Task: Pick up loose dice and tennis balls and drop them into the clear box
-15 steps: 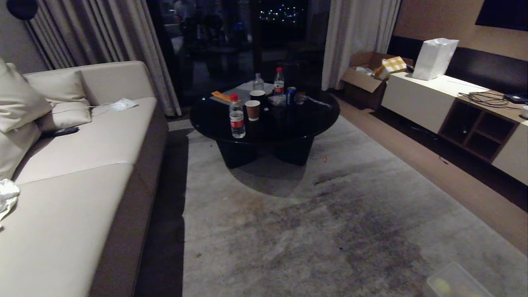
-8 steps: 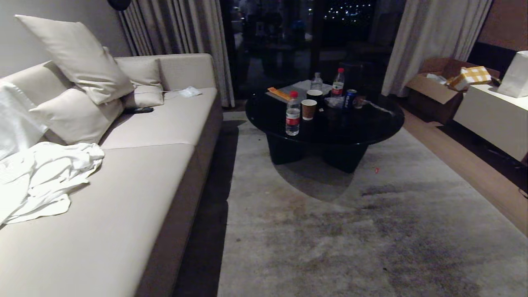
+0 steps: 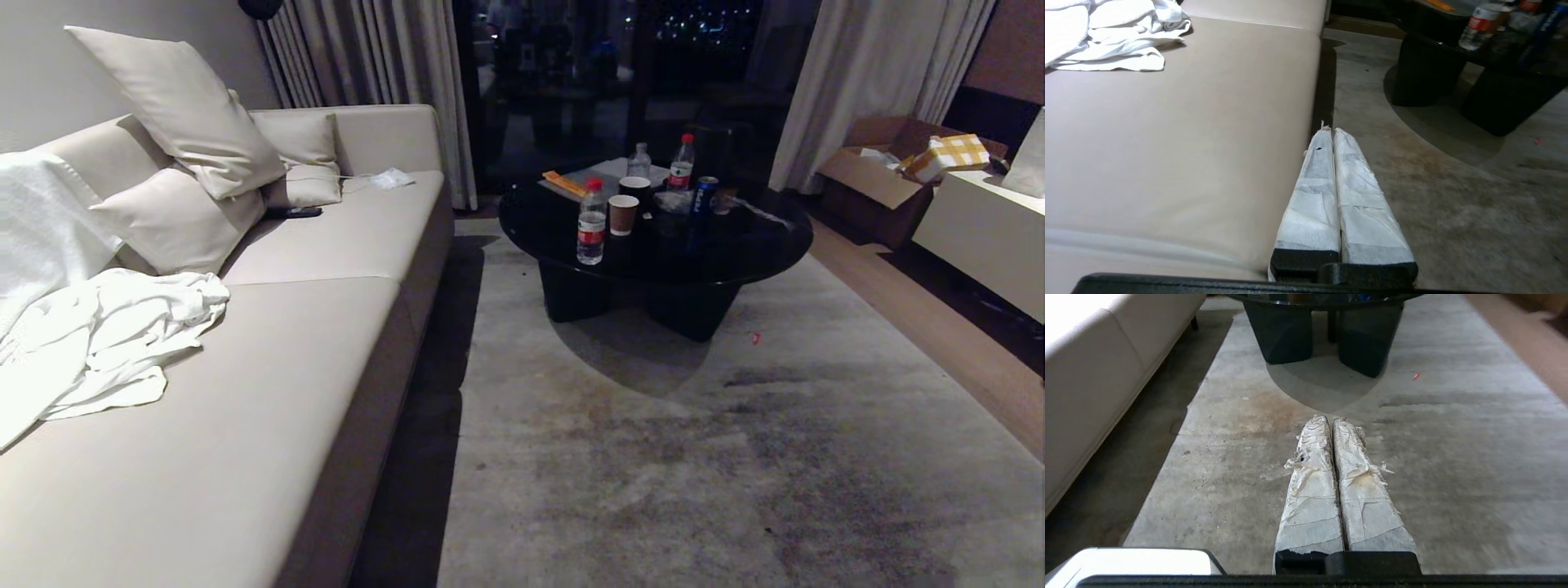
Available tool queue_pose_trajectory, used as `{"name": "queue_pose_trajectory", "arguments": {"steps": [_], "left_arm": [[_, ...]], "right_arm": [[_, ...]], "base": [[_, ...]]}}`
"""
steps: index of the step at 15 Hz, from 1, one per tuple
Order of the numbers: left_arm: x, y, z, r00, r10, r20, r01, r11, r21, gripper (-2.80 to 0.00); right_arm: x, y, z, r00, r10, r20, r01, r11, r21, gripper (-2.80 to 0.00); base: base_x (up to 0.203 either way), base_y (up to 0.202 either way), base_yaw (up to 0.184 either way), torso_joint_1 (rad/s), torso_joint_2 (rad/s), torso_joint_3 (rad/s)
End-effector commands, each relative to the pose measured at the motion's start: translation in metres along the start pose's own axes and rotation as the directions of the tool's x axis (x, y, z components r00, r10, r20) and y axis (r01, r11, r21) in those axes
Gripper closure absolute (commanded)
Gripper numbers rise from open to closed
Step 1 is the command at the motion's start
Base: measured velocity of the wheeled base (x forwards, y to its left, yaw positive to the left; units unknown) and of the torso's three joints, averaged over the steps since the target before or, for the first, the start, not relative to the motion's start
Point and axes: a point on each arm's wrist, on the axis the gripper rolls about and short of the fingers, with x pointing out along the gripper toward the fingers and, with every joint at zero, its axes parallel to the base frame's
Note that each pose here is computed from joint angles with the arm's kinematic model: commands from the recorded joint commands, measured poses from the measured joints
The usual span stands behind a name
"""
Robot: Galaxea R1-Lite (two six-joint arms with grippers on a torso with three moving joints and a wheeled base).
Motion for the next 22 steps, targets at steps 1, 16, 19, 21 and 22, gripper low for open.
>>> {"name": "queue_pose_trajectory", "arguments": {"steps": [1, 16, 19, 21, 22], "left_arm": [[0.0002, 0.0000, -0.0004, 1.000, 0.001, -0.003, -0.001, 1.000, -0.001, 0.00], [0.0002, -0.0001, -0.0007, 1.000, -0.008, -0.007, 0.008, 0.999, 0.041, 0.00], [0.0002, -0.0001, -0.0008, 1.000, -0.005, -0.008, 0.005, 0.999, 0.041, 0.00], [0.0002, 0.0000, -0.0005, 1.000, -0.002, -0.004, 0.002, 1.000, 0.031, 0.00], [0.0002, 0.0000, -0.0007, 1.000, -0.002, -0.006, 0.002, 0.999, 0.032, 0.00]], "right_arm": [[0.0001, 0.0000, 0.0000, 1.000, 0.000, -0.002, 0.000, 1.000, 0.000, 0.00], [0.0001, 0.0000, 0.0001, 1.000, 0.002, -0.001, -0.002, 1.000, -0.006, 0.00], [0.0001, 0.0000, 0.0000, 1.000, 0.002, -0.002, -0.002, 1.000, -0.006, 0.00], [0.0001, 0.0000, 0.0000, 1.000, 0.002, -0.002, -0.002, 1.000, -0.006, 0.00], [0.0001, 0.0000, 0.0000, 1.000, 0.001, -0.002, -0.001, 1.000, -0.005, 0.00]], "base": [[-0.190, 0.000, -0.004, 0.002, 0.00, 0.009], [-0.184, 0.000, 0.000, 0.002, 0.00, 0.002], [-0.185, 0.000, -0.002, 0.003, 0.00, 0.002], [-0.141, 0.000, -0.001, 0.004, 0.00, 0.003], [0.000, 0.000, 0.000, 0.000, 0.00, 0.000]]}}
